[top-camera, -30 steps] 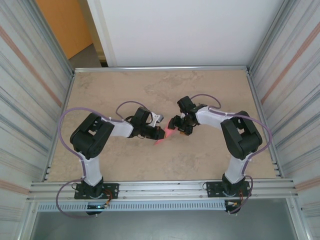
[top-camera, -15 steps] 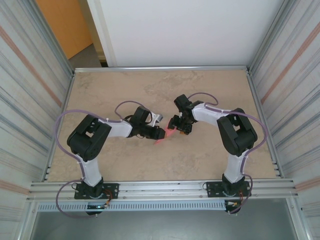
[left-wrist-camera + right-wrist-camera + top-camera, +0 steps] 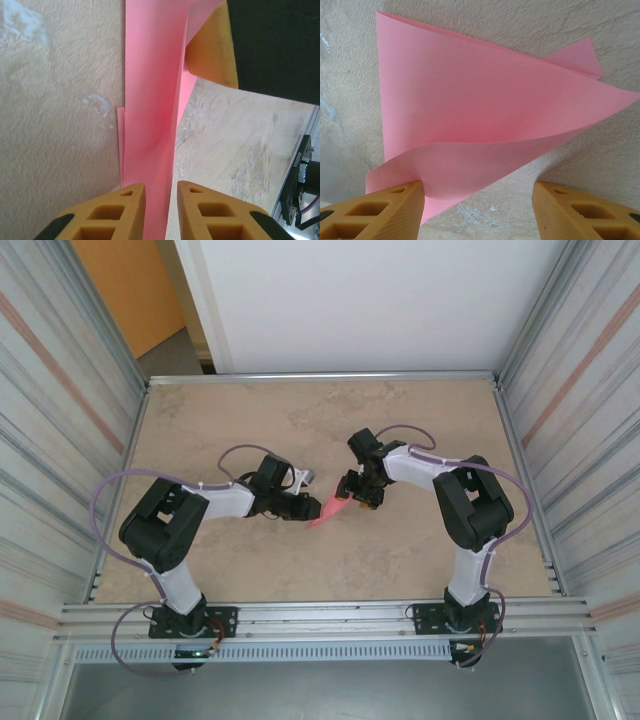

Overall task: Fold a paper plane with a square sheet of paper (pick it up from the middle)
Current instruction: Fold the wing for the fifth time at the center of the table.

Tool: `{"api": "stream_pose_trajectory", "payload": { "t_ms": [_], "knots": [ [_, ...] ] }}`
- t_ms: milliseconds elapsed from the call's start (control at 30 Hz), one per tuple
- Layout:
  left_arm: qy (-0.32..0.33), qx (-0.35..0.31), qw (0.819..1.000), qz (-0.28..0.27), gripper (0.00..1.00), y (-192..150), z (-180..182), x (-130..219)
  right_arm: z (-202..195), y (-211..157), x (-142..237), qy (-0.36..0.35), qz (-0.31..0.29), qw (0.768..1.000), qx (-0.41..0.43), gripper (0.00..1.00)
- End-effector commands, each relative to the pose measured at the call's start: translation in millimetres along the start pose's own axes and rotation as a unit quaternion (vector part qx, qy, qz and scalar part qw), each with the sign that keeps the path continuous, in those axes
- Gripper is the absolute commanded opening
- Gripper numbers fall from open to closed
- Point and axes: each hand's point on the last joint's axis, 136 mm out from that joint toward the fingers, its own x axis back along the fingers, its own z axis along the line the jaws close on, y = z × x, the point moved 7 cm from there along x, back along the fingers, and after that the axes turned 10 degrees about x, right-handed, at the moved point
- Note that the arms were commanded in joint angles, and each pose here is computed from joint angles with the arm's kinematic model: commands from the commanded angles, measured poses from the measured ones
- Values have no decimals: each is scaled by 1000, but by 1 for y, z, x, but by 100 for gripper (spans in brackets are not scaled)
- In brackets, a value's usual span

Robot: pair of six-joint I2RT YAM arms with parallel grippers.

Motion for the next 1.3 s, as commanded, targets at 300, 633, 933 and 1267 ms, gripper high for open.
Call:
{"api": "stream_pose_trajectory", "payload": {
  "t_ms": [300,633,933,1267],
  "knots": [
    [17,26,999,8,17,-11,10,1,-17,-10,-36,-47,34,998,7,61],
    [25,23,999,13,16,-19,11,-2,-17,-14,-42,-59,43,997,20,65],
    [29,21,999,6,17,-17,8,2,-20,-18,-46,-68,49,996,22,65],
    [36,0,998,-49,26,-3,-15,27,-26,-23,-49,-79,56,995,19,63]
  ]
}}
